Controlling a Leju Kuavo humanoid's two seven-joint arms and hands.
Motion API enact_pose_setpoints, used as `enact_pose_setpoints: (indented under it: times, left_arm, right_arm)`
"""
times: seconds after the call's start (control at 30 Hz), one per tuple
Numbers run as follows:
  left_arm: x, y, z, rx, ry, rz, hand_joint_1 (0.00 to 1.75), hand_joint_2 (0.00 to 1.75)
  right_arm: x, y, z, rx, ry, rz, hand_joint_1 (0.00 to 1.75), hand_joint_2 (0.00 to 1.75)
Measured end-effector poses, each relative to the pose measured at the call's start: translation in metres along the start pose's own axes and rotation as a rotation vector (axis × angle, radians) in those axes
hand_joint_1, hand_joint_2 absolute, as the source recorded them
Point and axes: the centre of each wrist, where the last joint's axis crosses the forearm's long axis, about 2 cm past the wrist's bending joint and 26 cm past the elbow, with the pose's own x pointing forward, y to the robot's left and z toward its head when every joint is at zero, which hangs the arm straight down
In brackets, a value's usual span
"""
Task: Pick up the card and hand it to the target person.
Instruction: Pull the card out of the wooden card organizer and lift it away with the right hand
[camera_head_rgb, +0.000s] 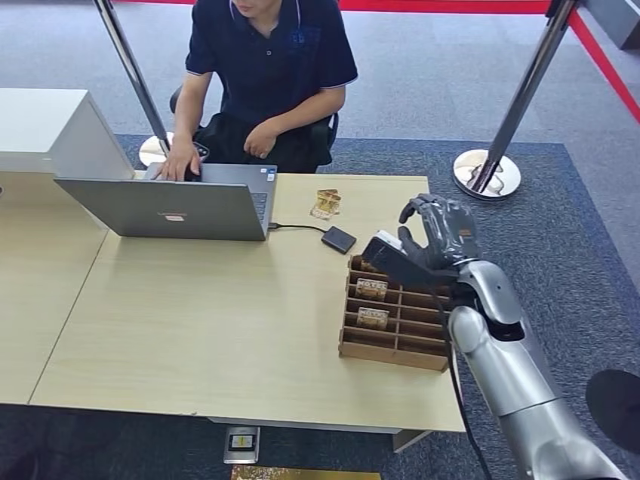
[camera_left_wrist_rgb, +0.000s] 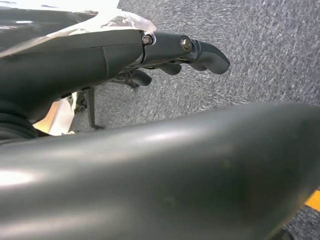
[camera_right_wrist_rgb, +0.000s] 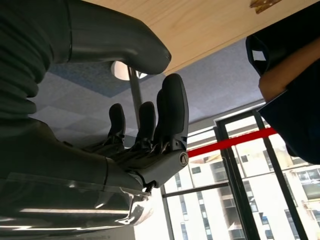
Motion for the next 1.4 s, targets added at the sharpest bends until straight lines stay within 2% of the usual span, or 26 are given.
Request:
enact_pose_setpoints:
  times: [0.2,0.4,0.57,1.0,1.4]
  left_arm:
    - [0.0,0.001,-0.001,0.002,-0.002,0.003,0.0,0.0]
    - [0.0,0.003,-0.002,0.004,-0.005,0.005,0.0,0.0]
    - [-0.001,0.005,-0.003,0.023,0.004,0.016,0.0,0.0]
    - [-0.001,0.005,-0.003,0.034,0.008,0.031,0.0,0.0]
    - [-0.001,0.004,-0.002,0.032,0.01,0.031,0.0,0.0]
  right_arm:
    - [-0.007,0.003,0.005,0.037,0.01,0.031,0.92,1.75]
    - [-0.024,0.0,0.024,0.036,0.047,0.056,0.73,1.75]
    - [-0.032,-0.005,0.037,0.006,0.074,0.071,0.74,1.75]
    - [-0.016,0.001,0.052,-0.017,0.091,0.047,0.82,1.75]
    - [-0.004,0.011,0.049,0.001,0.111,0.01,0.75,1.75]
